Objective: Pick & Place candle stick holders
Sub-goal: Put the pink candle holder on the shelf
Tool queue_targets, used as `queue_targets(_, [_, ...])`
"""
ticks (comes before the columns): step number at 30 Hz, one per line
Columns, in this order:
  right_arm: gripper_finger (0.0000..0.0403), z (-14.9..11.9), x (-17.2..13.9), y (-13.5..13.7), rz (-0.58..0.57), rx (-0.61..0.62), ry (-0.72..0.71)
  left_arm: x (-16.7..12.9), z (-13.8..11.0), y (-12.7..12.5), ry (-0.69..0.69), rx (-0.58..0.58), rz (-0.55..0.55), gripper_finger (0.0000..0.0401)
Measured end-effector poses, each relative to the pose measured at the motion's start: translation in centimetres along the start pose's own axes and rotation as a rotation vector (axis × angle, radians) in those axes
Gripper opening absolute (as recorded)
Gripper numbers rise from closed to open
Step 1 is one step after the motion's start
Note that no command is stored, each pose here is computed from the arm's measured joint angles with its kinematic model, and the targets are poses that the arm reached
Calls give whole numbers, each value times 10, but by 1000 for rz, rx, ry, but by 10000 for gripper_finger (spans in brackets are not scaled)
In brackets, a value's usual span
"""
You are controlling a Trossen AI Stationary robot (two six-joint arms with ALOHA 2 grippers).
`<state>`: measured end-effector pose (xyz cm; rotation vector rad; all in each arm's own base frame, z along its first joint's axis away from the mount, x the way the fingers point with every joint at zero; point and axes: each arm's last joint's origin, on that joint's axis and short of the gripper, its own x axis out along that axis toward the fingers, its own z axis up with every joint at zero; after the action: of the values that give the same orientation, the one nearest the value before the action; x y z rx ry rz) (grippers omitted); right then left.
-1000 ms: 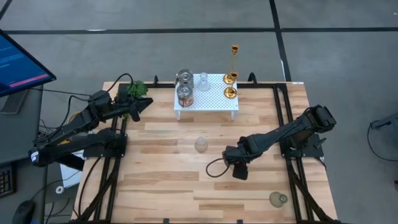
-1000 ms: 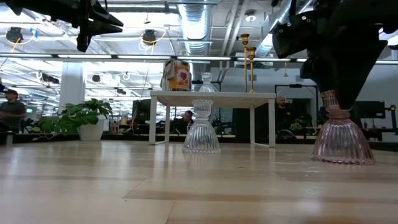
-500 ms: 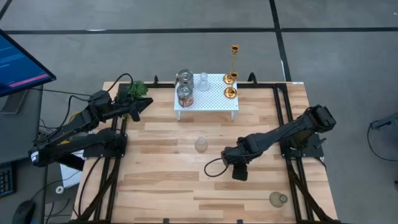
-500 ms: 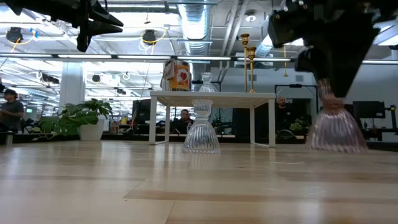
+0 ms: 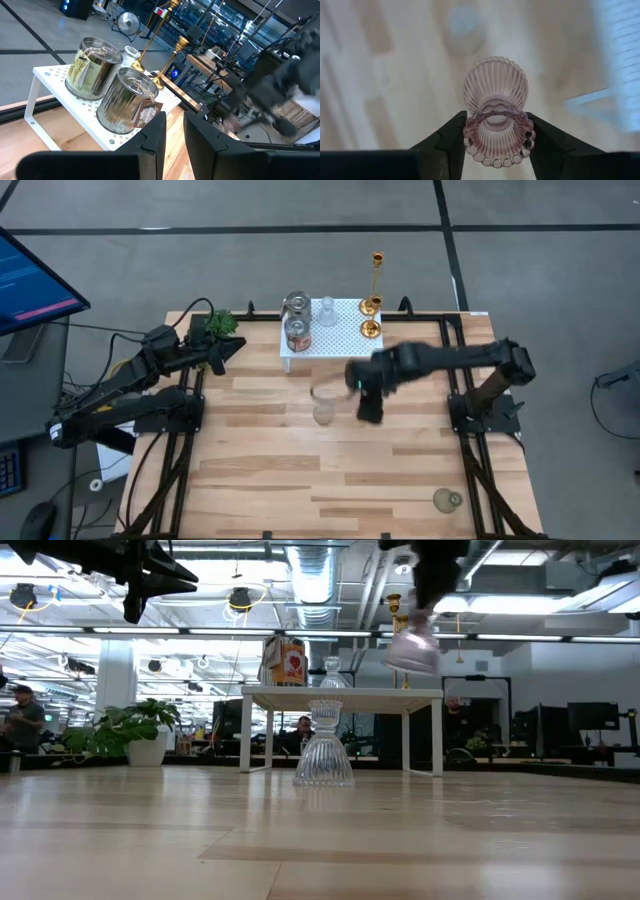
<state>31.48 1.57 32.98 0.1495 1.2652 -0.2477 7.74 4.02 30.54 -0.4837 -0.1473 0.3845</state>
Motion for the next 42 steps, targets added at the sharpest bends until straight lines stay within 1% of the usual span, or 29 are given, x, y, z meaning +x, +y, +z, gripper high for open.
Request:
queue_targets(4, [156,19,-21,-38,-33,82,-91,0,0,0,0,0,0,66])
queue_targets(7, [156,27,-31,-62,-48,142,-146,0,0,0,0,0,0,66])
queue_targets(9, [156,31,-34,-74,-60,169,-170,0,0,0,0,0,0,66])
queue_targets(13, [156,36,-37,-91,-74,211,-216,0,0,0,0,0,0,66])
queue_targets(17, [156,45,-27,-97,-81,223,-228,0,0,0,0,0,0,66])
queue_targets(22, [156,58,-1,-98,-93,202,-146,0,0,0,0,-5,0,66])
queue_targets(25, [156,68,12,-96,-132,166,-83,0,0,0,0,-8,0,66])
queue_targets(30, [156,82,9,-98,-202,115,-33,0,0,0,0,-17,0,66])
queue_targets(36, [156,96,9,-103,-205,95,-32,0,0,0,0,-18,0,66])
queue_targets(42, [156,98,22,-104,-214,62,49,0,0,0,0,-17,0,66])
